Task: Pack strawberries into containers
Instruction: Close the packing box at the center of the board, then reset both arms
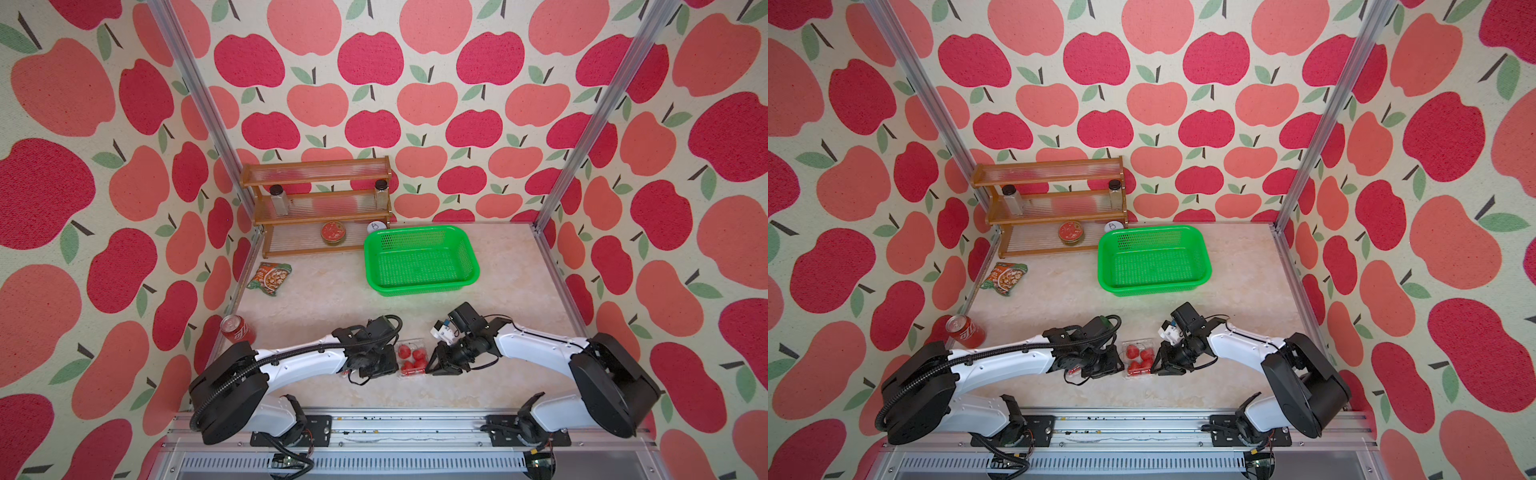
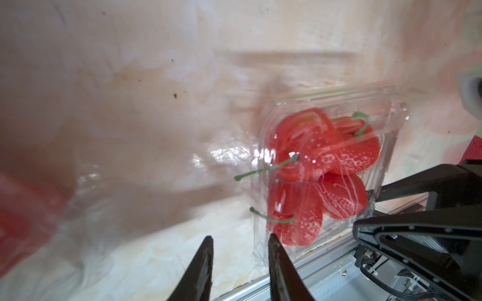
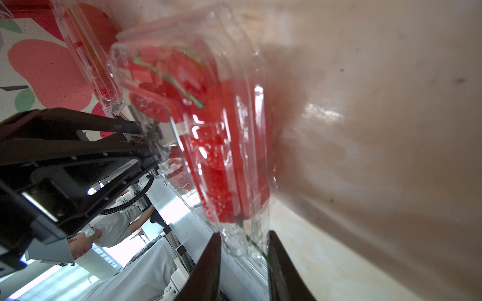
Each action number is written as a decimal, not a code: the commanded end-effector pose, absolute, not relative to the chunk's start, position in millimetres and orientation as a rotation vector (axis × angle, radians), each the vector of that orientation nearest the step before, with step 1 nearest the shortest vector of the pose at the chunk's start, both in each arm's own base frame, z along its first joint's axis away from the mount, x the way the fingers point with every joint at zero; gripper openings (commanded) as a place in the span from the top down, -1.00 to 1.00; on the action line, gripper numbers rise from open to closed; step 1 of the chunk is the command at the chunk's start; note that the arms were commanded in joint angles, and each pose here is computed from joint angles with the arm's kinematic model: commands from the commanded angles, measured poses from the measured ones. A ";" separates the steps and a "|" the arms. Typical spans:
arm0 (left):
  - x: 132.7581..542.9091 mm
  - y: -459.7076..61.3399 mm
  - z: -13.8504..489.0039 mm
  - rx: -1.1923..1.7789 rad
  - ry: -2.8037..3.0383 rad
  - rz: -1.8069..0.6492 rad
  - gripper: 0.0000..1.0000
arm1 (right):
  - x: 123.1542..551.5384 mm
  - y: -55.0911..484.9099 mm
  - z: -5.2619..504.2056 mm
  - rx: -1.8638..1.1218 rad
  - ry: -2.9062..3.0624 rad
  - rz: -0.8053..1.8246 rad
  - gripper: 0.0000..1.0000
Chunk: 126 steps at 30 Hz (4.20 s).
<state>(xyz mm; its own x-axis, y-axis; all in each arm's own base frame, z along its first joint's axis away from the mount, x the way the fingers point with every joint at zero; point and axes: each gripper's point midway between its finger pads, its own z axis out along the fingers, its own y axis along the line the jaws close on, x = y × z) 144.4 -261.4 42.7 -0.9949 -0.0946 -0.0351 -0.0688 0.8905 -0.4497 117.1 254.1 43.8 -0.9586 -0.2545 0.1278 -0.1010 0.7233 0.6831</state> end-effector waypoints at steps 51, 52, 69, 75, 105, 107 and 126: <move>216.4 -222.6 145.5 -0.233 2.671 -0.674 -0.47 | 136.5 206.6 100.1 0.278 -2.969 -0.907 -0.99; 220.4 -213.7 154.9 -0.247 2.638 -0.664 -0.72 | 138.2 202.8 105.4 0.273 -2.998 -0.896 -0.99; 299.6 61.9 200.4 -0.623 2.088 0.074 -0.99 | 312.2 62.5 187.5 -0.046 -4.013 -0.098 -0.99; 351.9 72.4 152.0 -0.472 2.091 0.097 -0.99 | 343.6 28.9 166.5 -0.031 -4.067 0.213 -0.99; 407.3 42.8 81.3 -0.156 2.082 -0.028 -0.99 | 395.0 3.7 88.9 0.118 -4.338 0.180 -0.99; 406.2 42.8 81.3 -0.155 2.074 -0.022 -0.99 | 395.4 5.7 89.4 0.146 -4.345 0.173 -0.99; 393.2 49.5 78.7 -0.205 1.966 0.153 -0.99 | 396.1 12.0 89.0 0.232 -4.330 0.224 -0.99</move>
<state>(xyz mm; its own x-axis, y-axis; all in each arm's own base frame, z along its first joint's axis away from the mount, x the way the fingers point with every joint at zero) 386.8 49.9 65.5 -0.4259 -0.1106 -0.8980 -0.2120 0.9771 -0.0198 391.1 9.9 78.6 -0.3869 -0.1033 -0.9163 -0.0197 0.9944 -0.1037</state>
